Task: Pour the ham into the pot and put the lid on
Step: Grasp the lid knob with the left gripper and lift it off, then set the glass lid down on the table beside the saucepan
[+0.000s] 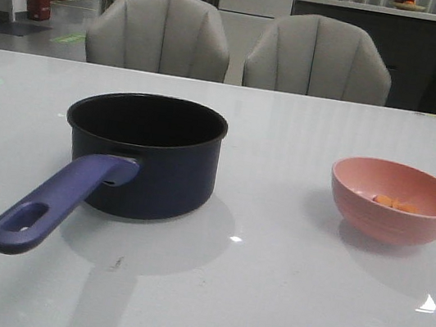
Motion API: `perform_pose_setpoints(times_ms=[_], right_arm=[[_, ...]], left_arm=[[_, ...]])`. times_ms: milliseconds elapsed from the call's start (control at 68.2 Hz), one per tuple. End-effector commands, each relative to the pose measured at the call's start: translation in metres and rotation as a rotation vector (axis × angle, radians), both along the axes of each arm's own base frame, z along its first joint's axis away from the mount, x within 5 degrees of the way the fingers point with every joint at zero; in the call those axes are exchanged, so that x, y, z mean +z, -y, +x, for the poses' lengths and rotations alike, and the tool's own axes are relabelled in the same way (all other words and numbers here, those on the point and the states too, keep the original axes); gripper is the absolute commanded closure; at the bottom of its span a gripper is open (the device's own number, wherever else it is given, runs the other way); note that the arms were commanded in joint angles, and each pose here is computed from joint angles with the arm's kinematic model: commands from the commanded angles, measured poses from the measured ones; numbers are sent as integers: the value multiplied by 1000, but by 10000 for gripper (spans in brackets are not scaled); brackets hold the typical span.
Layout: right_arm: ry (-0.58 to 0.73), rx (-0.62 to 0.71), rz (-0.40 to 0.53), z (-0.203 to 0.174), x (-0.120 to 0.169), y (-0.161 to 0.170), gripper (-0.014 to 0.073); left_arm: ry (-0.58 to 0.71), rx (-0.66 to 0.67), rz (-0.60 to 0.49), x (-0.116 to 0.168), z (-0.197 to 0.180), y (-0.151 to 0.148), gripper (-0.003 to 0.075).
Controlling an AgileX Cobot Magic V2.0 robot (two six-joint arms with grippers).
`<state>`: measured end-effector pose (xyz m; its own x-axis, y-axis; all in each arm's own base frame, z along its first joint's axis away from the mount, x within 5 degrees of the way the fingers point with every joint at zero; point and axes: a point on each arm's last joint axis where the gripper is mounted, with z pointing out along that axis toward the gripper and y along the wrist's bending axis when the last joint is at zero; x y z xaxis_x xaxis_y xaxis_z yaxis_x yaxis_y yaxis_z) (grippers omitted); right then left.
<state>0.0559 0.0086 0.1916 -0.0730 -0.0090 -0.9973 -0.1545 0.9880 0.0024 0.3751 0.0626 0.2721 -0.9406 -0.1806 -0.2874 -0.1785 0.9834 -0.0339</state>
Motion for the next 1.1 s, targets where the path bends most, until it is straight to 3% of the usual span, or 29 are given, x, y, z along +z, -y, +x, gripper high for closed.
perform_pose_setpoints(times_ms=[0, 352, 498, 601, 704, 850, 1085], right_arm=[[100, -1, -2, -1, 10, 0, 447], [100, -1, -2, -1, 10, 0, 447], [100, -1, -2, -1, 10, 0, 447], [100, -1, -2, -1, 10, 0, 447], [100, -1, -2, -1, 10, 0, 447], [100, -1, -2, -1, 10, 0, 447], [100, -1, -2, -1, 10, 0, 447]], left_arm=[[133, -19, 0, 4, -5, 0, 461], [138, -32, -11, -48, -8, 4, 457], [109, -30, -25, -57, -6, 5, 375], [107, -28, -30, -57, -6, 5, 246], [108, -27, -33, -57, -6, 5, 175], [108, -31, -37, -52, -8, 7, 166], [200, -94, 0, -16, -18, 14, 166]])
